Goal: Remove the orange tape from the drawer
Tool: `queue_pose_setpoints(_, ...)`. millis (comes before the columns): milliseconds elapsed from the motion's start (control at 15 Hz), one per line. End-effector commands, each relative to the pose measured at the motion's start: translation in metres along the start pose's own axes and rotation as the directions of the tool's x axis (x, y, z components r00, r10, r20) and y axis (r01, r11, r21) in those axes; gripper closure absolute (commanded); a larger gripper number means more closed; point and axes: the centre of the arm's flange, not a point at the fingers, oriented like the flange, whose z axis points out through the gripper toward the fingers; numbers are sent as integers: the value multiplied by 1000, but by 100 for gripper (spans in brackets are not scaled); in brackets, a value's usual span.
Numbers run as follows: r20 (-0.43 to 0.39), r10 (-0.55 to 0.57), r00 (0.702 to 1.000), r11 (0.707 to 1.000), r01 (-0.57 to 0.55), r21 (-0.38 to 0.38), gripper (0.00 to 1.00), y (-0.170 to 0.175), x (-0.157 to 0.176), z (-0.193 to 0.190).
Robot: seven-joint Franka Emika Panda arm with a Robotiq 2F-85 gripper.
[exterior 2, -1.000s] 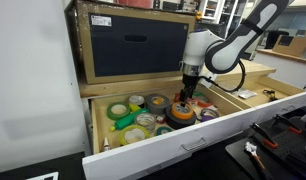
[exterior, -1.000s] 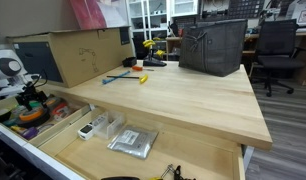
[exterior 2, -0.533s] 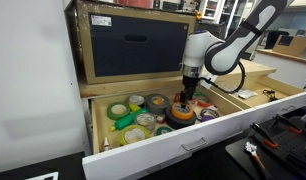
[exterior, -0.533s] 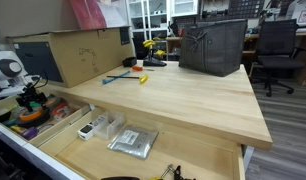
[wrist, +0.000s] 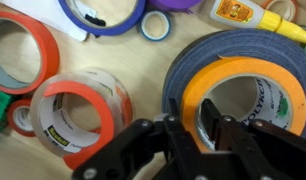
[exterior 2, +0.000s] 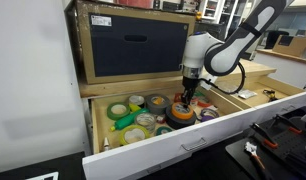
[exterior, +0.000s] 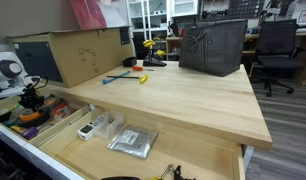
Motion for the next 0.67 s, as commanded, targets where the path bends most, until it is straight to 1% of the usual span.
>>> queue_pose_setpoints(0,7,16,1000,999,-16,44,99,5,1,-1)
queue_pose_setpoints(67,8,28,1000,998,-29,60,100,6,1,-1)
queue_pose_setpoints(133,11,31,999,997,-32,76,96,7,1,0)
queue_pose_setpoints(400,8,18,1000,992,-18,122,96,1,0,-1)
queue_pose_setpoints(600,0,-21,1000,988,20,152,96,-17,-3,-6)
